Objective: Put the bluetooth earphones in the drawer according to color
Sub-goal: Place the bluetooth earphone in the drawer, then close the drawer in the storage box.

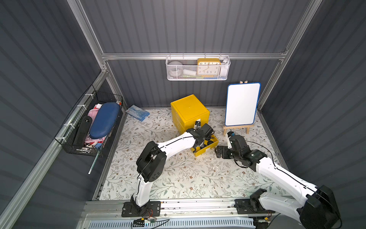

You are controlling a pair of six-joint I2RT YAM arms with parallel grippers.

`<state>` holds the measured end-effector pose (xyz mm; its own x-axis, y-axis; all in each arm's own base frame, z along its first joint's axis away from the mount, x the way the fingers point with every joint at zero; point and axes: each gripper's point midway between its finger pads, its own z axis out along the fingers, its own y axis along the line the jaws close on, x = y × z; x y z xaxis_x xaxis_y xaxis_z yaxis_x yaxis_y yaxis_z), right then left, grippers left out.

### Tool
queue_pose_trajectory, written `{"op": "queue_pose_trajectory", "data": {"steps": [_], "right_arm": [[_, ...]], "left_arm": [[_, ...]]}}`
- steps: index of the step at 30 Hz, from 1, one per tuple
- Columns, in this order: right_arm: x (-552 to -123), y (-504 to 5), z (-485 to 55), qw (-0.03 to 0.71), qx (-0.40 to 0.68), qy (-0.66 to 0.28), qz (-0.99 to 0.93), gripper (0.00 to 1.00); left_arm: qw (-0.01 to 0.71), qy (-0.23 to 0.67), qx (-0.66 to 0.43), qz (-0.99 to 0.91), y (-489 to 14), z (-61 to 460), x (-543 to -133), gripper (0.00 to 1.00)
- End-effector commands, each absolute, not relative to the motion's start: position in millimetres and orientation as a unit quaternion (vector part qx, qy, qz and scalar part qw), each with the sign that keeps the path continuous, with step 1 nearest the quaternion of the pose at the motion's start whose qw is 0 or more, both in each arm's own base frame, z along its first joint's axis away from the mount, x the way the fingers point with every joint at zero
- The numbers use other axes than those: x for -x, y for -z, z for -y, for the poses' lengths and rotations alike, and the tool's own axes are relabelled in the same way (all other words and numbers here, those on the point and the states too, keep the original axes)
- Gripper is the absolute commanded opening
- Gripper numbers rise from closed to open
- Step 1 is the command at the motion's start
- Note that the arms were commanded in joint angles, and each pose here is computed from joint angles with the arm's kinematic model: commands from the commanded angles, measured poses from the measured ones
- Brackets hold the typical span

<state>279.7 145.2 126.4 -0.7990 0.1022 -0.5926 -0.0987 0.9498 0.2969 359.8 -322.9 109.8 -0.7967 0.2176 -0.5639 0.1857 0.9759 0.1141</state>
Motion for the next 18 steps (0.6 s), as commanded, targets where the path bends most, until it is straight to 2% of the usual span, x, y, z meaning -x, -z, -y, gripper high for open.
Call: {"op": "queue_pose_trajectory", "data": {"steps": [1, 13, 15, 18], "right_arm": [[-277.2, -119.7, -151.0, 0.302, 0.000, -0.174, -0.937, 0.99], [-275.7, -106.4, -166.7, 0.278, 0.006, -0.210, -0.937, 0.99], [-275.9, -102.6, -169.4, 0.272, 0.005, -0.215, -0.938, 0.97], [-278.9, -101.7, -170.6, 0.274, -0.001, -0.218, -0.937, 0.88]], "left_arm": [[0.317, -0.018, -0.110, -0.942, -135.5, 323.6, -364.5, 0.76], [0.373, 0.057, -0.098, -0.921, -210.4, 309.9, -382.0, 0.86], [0.383, 0.081, -0.093, -0.916, -223.9, 303.7, -390.4, 0.90], [0.396, 0.116, -0.083, -0.907, -242.9, 293.3, -403.4, 0.99]]}}
